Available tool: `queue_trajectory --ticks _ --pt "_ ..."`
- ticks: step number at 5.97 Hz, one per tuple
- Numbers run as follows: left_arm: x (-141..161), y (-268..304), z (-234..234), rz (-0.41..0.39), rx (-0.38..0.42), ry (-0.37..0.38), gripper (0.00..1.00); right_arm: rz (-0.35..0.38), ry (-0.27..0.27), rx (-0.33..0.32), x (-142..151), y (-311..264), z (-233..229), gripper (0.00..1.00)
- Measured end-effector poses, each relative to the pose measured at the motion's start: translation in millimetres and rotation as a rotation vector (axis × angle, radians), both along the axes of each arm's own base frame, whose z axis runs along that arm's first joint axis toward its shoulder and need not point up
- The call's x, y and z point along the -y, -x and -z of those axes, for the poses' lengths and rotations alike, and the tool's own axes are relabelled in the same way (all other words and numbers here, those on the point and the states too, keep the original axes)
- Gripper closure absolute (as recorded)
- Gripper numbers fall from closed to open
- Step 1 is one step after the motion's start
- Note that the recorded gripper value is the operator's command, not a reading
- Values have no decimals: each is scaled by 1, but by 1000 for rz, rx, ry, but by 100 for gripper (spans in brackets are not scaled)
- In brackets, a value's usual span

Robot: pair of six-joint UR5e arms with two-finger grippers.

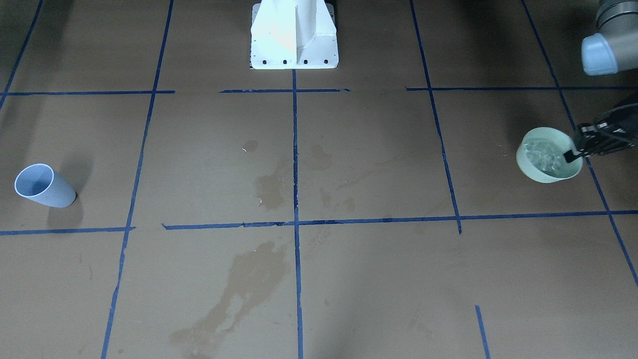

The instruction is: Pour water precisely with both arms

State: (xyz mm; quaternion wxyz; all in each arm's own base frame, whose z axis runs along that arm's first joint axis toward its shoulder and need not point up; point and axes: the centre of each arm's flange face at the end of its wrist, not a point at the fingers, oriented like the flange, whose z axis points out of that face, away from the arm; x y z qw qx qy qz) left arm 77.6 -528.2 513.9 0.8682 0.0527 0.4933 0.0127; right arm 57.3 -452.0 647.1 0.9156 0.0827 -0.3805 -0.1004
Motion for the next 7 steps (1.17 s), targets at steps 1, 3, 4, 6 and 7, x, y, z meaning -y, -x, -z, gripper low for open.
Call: queue_trajectory --ticks 1,3,4,6,7 --pt "-19 19 -33 -19 13 -7 100 2 -2 0 1 1 1 0" --pt "-37 27 -85 -41 33 9 100 3 -4 0 1 1 1 0" --pt "-36 27 -97 -10 26 25 100 3 -4 0 1 1 2 0" --pt "-38 -5 -115 76 13 50 100 4 -5 -1 2 2 2 0" --pt "-43 -37 -117 89 17 55 100 4 -5 -1 2 2 2 0"
